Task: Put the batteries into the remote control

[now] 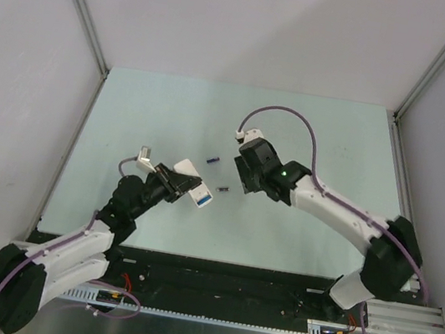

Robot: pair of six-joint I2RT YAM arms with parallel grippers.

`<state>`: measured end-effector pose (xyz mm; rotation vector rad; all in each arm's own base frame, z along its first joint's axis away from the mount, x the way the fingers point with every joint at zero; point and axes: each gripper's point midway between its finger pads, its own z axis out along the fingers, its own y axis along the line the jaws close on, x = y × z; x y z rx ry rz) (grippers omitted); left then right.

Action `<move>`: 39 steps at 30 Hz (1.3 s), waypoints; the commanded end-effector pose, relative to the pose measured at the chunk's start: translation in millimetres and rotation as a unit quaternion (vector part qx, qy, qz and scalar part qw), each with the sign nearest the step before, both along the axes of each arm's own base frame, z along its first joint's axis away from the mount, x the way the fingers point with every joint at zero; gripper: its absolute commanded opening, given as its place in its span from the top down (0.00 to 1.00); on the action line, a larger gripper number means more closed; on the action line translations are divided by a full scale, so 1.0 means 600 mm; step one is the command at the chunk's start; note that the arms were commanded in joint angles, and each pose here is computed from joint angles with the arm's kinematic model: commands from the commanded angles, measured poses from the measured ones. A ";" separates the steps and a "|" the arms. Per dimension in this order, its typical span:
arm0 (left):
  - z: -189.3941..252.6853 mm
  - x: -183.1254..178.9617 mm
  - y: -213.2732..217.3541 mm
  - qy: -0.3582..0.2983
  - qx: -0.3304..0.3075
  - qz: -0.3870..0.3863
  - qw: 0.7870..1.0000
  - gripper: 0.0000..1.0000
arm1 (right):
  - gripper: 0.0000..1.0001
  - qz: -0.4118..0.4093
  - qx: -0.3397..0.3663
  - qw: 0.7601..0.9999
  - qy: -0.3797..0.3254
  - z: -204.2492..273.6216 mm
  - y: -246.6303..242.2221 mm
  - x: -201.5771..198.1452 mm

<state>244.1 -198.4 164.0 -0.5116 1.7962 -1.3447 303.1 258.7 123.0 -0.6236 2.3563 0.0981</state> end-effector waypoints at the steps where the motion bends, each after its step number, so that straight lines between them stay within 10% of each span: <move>1: 0.087 0.016 -0.027 -0.064 -0.052 -0.023 0.996 1.00 | 1.00 -0.034 0.008 0.996 -0.082 0.132 0.000 -0.038; 39: 0.139 0.019 -0.111 -0.076 -0.181 -0.090 0.976 1.00 | 1.00 -0.018 -0.054 0.984 -0.167 0.214 0.105 -0.123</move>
